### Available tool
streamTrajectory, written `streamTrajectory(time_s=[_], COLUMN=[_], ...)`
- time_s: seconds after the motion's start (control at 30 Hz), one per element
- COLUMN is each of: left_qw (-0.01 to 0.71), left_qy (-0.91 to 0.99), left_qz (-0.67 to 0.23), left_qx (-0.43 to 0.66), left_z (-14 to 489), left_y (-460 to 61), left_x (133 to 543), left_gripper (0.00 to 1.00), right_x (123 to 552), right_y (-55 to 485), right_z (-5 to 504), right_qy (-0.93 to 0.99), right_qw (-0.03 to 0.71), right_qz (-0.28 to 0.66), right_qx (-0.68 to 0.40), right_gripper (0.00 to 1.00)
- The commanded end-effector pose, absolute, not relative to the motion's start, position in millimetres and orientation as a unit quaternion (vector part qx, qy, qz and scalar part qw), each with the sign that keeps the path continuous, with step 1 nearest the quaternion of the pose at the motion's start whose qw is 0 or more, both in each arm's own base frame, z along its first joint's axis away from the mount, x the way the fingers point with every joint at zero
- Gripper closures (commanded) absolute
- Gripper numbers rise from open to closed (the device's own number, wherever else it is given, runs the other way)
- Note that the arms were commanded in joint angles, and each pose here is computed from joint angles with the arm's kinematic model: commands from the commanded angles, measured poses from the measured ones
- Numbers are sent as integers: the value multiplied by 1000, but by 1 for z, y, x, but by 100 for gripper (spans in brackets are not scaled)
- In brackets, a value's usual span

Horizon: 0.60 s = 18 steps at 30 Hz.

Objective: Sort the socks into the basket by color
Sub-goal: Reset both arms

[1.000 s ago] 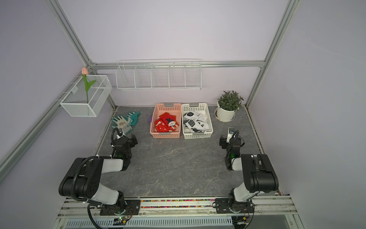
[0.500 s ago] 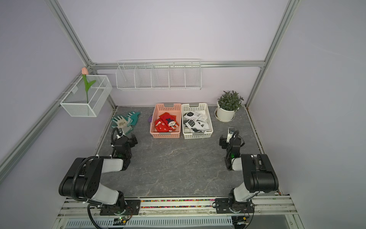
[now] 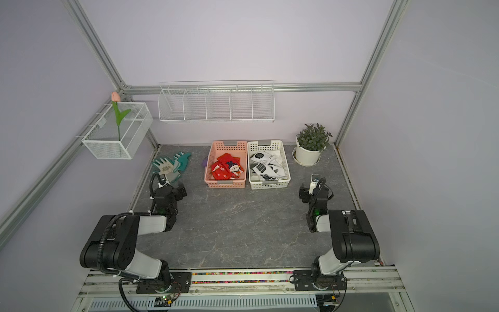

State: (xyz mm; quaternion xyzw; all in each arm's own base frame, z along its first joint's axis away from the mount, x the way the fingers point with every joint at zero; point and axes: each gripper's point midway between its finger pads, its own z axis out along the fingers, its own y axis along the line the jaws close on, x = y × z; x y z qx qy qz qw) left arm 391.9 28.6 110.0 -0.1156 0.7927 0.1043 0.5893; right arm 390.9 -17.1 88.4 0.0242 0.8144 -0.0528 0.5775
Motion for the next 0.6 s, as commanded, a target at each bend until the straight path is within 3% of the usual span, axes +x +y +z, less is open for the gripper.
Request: streamTrajectory(time_s=[0.0, 0.13, 0.3, 0.57], left_qw=[624, 660, 597, 593], left_qy=[769, 736, 787, 791], left_qz=[90, 85, 105, 100], left_qx=[-108, -123, -112, -112], left_z=[122, 130, 119, 117], left_y=[26, 30, 28, 28], left_x=[381, 364, 398, 399], left_gripper=[0, 0, 1, 1], right_x=[392, 392, 392, 392], right_y=[-16, -15, -16, -16], right_z=[96, 96, 96, 96], right_qy=[807, 807, 807, 807], right_qw=[588, 588, 588, 588], right_qz=[-47, -46, -47, -47], right_qx=[26, 25, 25, 26], right_gripper=[11, 11, 11, 11])
